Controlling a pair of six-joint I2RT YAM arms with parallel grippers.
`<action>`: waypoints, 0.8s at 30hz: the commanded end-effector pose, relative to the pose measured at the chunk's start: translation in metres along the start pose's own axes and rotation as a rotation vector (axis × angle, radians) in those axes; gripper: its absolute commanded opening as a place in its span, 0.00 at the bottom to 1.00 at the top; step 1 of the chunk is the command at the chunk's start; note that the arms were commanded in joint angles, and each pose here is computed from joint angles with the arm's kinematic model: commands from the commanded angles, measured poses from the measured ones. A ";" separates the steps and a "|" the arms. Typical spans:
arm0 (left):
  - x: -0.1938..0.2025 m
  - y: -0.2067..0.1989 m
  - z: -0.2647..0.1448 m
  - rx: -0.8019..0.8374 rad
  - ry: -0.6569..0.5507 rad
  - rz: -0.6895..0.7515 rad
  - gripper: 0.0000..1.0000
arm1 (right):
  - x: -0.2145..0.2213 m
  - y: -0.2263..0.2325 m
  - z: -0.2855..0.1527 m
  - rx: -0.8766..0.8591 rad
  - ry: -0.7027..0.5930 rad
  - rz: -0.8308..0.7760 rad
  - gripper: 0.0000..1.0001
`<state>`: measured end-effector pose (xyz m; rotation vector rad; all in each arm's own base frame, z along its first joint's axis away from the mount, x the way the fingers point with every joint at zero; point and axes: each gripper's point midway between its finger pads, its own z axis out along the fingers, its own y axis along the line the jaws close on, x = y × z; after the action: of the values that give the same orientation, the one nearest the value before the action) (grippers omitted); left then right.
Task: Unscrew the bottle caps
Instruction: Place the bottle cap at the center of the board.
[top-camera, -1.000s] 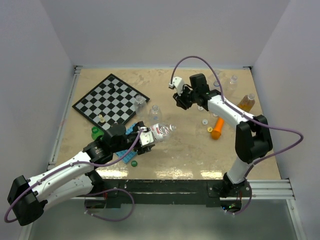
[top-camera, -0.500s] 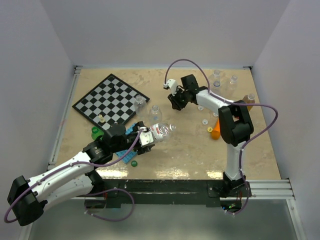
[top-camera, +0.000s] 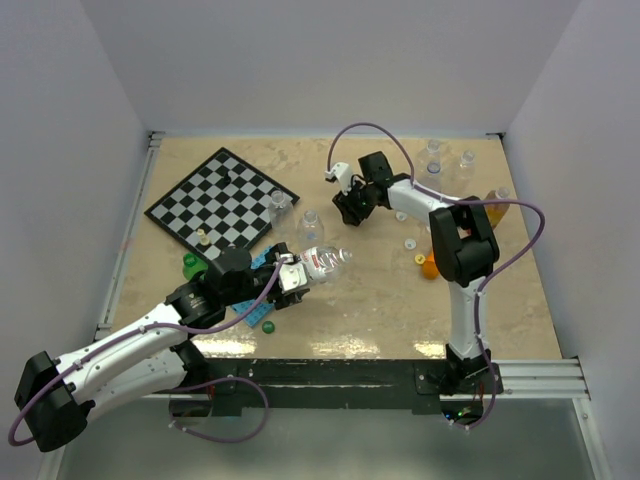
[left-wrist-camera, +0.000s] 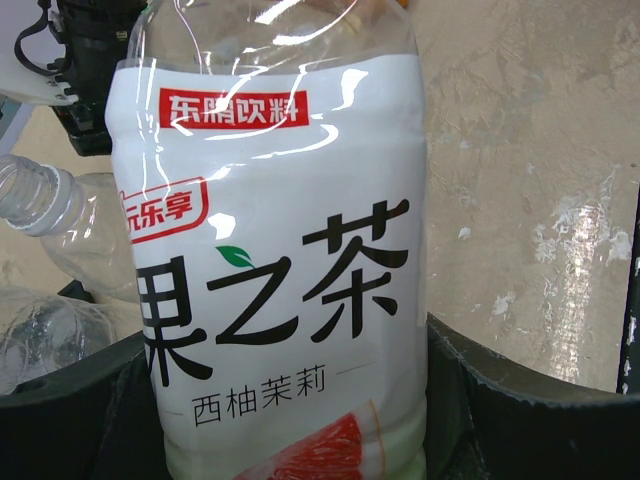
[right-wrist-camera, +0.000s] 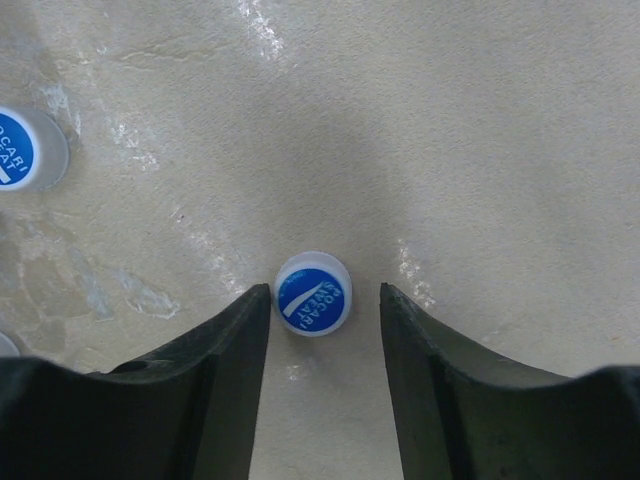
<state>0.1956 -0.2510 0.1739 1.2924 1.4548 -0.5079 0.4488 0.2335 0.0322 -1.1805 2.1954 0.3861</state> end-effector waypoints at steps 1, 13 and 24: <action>-0.013 0.005 -0.002 -0.018 -0.042 -0.002 0.00 | -0.026 -0.005 -0.018 0.014 -0.066 -0.019 0.54; -0.018 0.004 -0.004 -0.014 -0.060 0.000 0.00 | -0.057 0.021 -0.117 0.068 -0.211 -0.147 0.56; -0.028 -0.001 -0.007 0.014 -0.103 -0.006 0.00 | -0.045 0.101 -0.228 -0.044 -0.351 -0.527 0.57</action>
<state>0.1922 -0.2512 0.1818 1.2841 1.4279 -0.5234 0.3452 0.2040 0.2242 -1.3254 1.6836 0.3231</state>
